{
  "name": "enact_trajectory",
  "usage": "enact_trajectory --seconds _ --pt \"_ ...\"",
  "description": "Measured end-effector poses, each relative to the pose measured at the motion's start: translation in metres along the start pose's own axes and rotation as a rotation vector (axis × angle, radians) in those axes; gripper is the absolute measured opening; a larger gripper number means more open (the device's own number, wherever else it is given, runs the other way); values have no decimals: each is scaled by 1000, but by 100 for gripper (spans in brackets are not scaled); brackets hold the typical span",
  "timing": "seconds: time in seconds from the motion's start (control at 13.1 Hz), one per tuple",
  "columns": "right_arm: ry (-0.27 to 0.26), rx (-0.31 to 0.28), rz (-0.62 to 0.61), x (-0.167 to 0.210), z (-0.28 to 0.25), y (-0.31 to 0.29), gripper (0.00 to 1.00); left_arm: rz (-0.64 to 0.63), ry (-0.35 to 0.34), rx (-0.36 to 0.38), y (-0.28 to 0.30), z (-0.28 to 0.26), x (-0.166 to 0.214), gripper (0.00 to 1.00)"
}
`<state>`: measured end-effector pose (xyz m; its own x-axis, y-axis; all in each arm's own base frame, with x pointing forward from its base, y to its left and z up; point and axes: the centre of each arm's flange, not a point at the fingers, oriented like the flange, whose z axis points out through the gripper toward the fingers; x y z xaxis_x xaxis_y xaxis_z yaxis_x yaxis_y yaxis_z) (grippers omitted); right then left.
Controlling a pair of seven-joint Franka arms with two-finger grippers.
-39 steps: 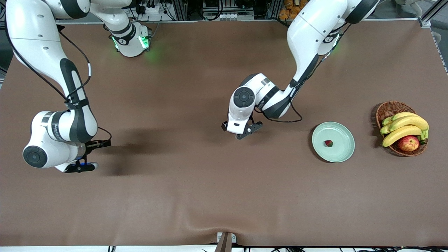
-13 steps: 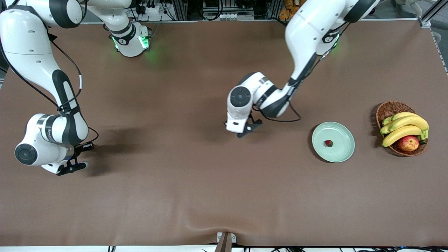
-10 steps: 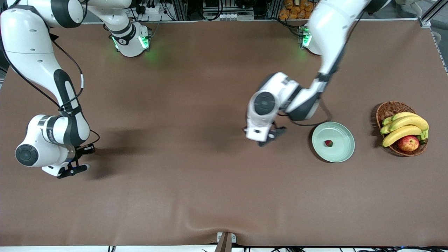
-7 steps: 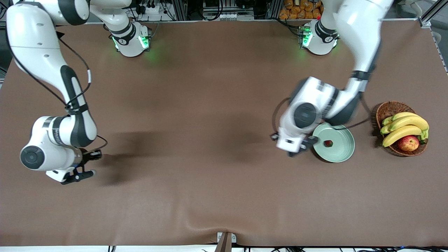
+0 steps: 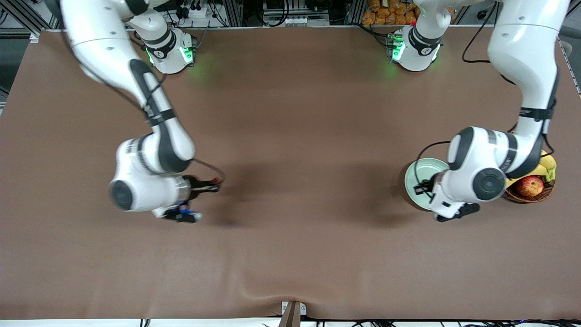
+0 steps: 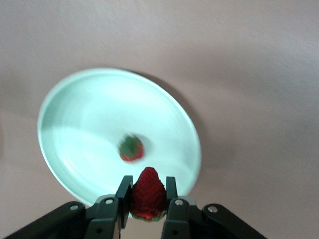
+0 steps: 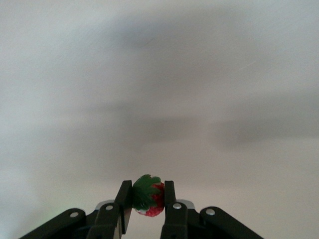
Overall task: Collect all strawberries into plate
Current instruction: 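Drop the strawberry on the plate with the left gripper while the right sets one down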
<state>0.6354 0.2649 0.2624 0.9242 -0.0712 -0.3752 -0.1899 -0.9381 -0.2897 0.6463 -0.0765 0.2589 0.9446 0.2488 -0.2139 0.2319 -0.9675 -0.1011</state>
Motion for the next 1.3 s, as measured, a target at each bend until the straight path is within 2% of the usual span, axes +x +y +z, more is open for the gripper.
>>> enact_trajectory --seconds 0.31,0.38,0.61,0.84,0.92,0.99,1.3 --pt "21 64 41 -32 59 -79 30 72 11 1 -31 31 6 31" --pt "27 73 48 -38 75 -91 30 85 16 10 -42 35 9 36" --pt "56 99 47 -53 128 -120 30 106 20 7 -63 39 14 66" --pt "56 92 41 -60 150 -128 32 117 25 -3 -50 35 10 99" --pt "59 92 44 -58 149 -126 35 105 21 -17 -37 31 5 100" --pt "64 92 49 -55 146 -124 42 83 13 -34 -19 27 -2 100" --pt "73 107 78 -38 115 -107 83 -38 -2 -84 71 7 -46 100"
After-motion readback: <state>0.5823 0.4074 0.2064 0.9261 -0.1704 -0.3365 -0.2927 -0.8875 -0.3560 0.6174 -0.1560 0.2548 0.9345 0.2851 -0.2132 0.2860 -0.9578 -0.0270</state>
